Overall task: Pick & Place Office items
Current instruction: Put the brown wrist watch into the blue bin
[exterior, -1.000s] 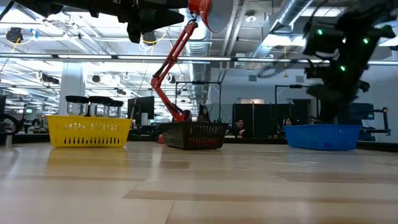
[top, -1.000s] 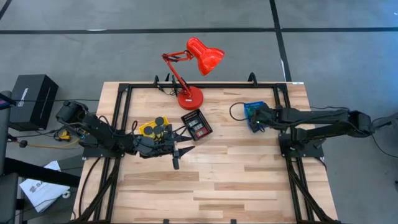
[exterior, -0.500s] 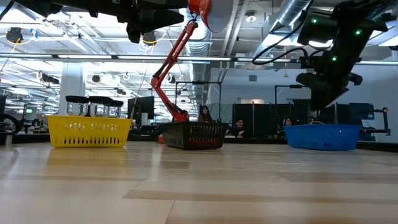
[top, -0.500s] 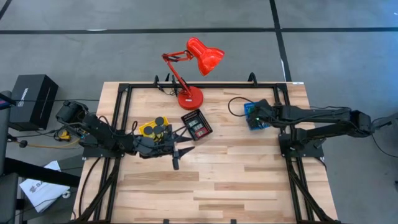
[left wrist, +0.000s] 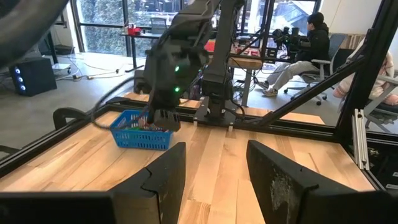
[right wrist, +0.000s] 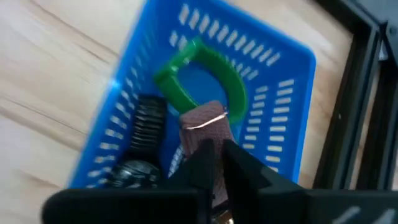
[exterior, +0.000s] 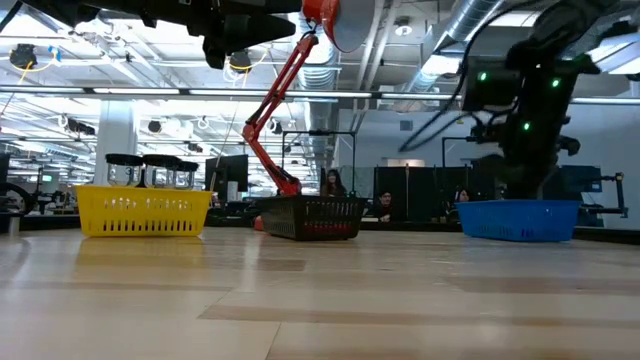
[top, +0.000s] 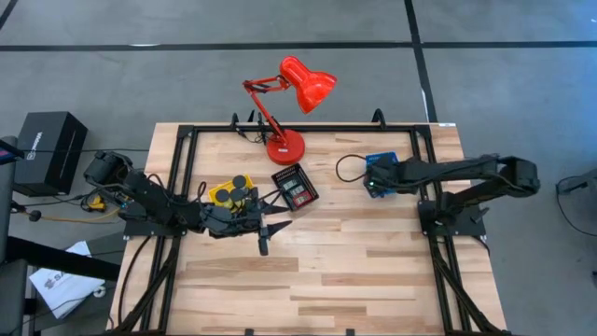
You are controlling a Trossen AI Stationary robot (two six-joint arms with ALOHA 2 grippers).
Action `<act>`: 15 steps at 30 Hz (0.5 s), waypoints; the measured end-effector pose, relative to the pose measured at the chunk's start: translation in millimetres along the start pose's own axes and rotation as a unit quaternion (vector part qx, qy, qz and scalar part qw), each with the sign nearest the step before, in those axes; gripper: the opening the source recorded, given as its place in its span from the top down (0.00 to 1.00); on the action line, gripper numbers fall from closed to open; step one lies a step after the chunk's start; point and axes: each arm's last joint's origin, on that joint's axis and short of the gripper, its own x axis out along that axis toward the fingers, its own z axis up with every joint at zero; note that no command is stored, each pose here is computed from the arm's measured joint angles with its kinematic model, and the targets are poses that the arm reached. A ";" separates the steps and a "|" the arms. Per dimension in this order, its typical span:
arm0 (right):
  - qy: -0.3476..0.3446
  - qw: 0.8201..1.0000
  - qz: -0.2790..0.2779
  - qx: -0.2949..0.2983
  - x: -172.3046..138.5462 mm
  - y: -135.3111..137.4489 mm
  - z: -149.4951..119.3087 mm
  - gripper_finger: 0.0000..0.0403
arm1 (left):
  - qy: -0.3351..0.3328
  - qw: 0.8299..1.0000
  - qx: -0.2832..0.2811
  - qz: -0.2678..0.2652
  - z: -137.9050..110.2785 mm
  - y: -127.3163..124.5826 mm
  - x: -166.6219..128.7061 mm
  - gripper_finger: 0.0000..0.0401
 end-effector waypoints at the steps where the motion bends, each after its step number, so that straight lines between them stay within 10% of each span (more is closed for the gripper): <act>1: 0.010 1.000 -0.007 -0.003 3.8 0.9 -0.4 0.95 | 0.000 1.000 0.000 0.000 -0.1 0.0 0.0 0.59; 15: 0.109 0.994 0.000 -0.016 29.2 2.5 4.6 0.99 | 0.000 1.000 0.000 0.000 0.0 0.2 0.1 0.59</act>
